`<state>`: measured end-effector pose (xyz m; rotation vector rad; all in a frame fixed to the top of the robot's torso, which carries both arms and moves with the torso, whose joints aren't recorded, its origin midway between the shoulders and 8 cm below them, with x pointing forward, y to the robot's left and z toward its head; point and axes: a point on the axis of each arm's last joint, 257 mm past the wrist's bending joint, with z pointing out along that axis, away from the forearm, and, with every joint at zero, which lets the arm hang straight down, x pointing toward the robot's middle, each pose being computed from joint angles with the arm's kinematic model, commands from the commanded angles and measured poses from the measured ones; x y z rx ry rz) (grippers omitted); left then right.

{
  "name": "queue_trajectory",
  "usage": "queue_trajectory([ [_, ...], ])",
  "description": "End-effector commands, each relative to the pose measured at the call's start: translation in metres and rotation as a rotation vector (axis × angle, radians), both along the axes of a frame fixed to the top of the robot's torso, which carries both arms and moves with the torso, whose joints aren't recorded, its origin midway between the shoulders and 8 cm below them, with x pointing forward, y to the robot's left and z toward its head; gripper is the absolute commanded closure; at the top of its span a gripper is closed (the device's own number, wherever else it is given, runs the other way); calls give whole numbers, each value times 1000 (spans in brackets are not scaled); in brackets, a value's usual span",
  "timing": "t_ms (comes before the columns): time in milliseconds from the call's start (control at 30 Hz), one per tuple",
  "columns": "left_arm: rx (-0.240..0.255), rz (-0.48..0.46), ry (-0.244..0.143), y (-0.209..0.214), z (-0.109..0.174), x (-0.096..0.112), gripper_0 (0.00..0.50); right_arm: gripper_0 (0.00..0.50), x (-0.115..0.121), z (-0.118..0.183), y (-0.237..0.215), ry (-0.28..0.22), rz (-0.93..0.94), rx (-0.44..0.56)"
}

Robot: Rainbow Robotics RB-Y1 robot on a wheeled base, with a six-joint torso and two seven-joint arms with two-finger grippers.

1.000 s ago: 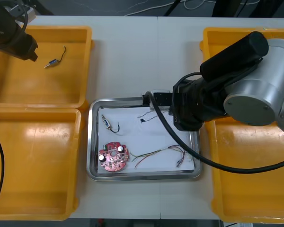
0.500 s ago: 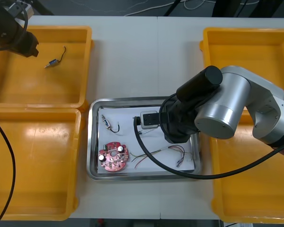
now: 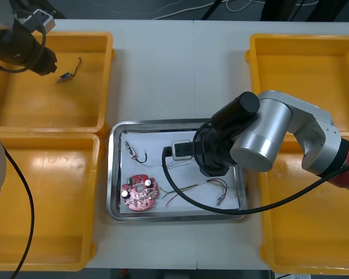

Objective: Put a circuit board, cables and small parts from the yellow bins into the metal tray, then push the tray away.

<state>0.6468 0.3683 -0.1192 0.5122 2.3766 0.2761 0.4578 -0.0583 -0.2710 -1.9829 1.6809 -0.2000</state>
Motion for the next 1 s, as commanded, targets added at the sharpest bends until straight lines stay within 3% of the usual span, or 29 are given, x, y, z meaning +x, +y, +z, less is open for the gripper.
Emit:
queue_trajectory([
  [33,3,-50,-76,-23,26,22,0,421,4,15,17,-36,48,7],
  [100,-10,-54,-88,-28,15,28,0,241,4,15,17,-32,38,12],
  [167,-20,-56,-110,-30,11,35,0,105,5,16,16,-32,30,16],
  [233,-37,-55,-119,-33,3,39,0,18,7,18,15,-36,26,18],
  [267,-44,-56,-119,-34,-1,40,0,0,8,19,15,-37,27,17],
  [633,-114,-88,-93,-53,-14,37,0,0,7,44,23,8,8,108],
  [1000,-72,-86,-88,-47,-16,37,0,0,7,105,5,1,-53,84],
])
